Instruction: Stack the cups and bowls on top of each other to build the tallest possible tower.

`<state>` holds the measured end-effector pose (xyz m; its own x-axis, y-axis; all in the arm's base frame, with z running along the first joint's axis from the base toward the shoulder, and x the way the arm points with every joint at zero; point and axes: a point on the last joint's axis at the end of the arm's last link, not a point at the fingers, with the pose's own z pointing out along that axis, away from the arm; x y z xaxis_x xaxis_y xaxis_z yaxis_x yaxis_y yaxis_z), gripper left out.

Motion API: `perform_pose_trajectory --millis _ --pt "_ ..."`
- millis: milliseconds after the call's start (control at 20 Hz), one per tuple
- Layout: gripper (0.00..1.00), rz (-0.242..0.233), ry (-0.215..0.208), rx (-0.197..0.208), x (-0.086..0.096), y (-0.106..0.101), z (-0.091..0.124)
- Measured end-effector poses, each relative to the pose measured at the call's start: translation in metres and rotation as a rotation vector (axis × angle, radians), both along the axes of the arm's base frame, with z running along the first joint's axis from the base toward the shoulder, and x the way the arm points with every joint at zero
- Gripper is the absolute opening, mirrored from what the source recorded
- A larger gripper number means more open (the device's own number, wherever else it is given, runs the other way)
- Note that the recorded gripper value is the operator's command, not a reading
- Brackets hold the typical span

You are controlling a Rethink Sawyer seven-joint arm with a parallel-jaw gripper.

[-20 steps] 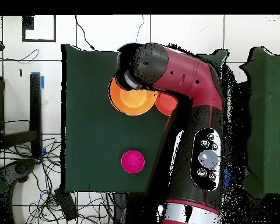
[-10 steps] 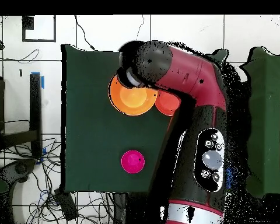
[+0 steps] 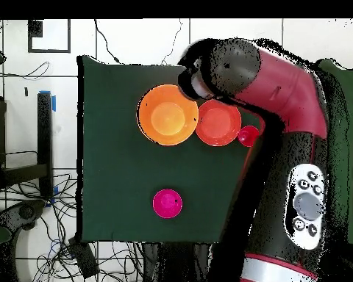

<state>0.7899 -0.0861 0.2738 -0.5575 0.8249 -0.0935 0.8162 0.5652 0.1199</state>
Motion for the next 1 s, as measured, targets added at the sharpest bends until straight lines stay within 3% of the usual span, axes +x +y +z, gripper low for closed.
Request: perform_pose_trajectory --millis 500,750,1000 --pt "1.00 -0.066 -0.060 -0.057 0.012 -0.087 0.019" --pt "1.00 -0.082 -0.066 -0.064 0.017 -0.111 0.012" --pt "1.00 -0.086 -0.056 -0.050 0.018 -0.116 -0.001"
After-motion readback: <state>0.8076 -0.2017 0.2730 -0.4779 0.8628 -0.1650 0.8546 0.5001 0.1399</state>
